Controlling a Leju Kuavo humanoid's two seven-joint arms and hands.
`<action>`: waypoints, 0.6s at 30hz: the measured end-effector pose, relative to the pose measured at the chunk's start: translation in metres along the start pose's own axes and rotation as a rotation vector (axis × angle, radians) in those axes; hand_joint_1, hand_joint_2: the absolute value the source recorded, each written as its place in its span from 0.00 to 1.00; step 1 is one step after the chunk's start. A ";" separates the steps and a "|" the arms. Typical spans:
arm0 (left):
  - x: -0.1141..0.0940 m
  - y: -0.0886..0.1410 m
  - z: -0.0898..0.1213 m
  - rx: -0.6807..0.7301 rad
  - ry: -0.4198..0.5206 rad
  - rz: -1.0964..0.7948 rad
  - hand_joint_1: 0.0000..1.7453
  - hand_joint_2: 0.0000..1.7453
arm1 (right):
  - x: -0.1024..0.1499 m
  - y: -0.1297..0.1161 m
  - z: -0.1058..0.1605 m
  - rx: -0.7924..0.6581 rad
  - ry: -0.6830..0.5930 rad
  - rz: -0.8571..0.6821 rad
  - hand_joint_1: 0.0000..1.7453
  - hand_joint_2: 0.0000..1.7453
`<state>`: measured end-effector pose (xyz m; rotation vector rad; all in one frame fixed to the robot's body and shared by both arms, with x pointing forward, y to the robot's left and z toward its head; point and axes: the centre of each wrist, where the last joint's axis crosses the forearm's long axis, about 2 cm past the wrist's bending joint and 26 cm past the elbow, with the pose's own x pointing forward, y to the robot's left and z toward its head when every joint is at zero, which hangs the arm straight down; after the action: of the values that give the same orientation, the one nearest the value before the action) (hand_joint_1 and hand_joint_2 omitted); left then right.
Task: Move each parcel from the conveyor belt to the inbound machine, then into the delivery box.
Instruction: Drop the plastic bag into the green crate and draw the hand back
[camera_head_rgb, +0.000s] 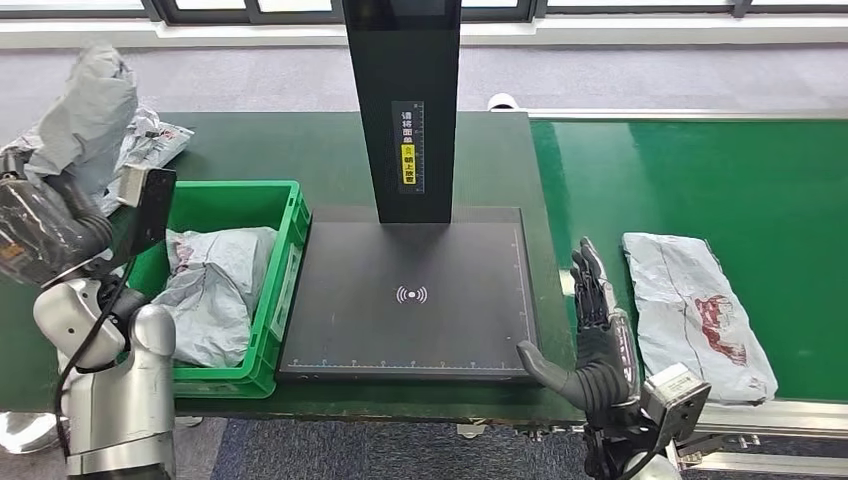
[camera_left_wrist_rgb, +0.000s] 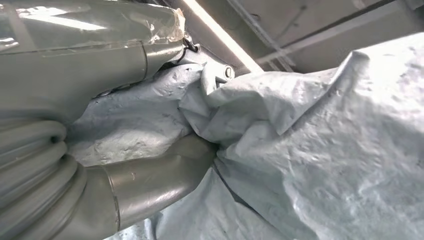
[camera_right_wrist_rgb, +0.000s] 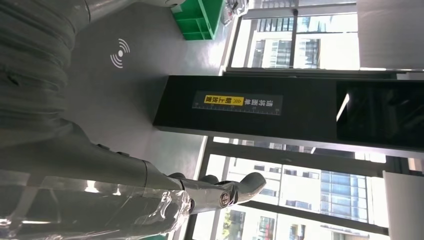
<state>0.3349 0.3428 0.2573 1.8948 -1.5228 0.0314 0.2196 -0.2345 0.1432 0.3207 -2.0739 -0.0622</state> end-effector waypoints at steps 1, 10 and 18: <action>-0.006 -0.002 -0.004 0.004 0.010 -0.019 1.00 1.00 | 0.000 0.000 -0.001 -0.001 0.000 0.000 0.00 1.00; -0.010 -0.027 -0.024 -0.231 0.068 -0.215 1.00 1.00 | 0.001 -0.003 -0.004 0.013 -0.007 -0.001 0.00 1.00; 0.008 -0.091 0.000 -0.690 -0.120 -0.487 0.00 1.00 | 0.003 -0.001 -0.015 0.063 -0.022 -0.013 0.00 1.00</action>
<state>0.4169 0.3421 0.2159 1.6432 -0.9228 -0.7399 0.2309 -0.2346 0.1530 0.3733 -2.0987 -0.0087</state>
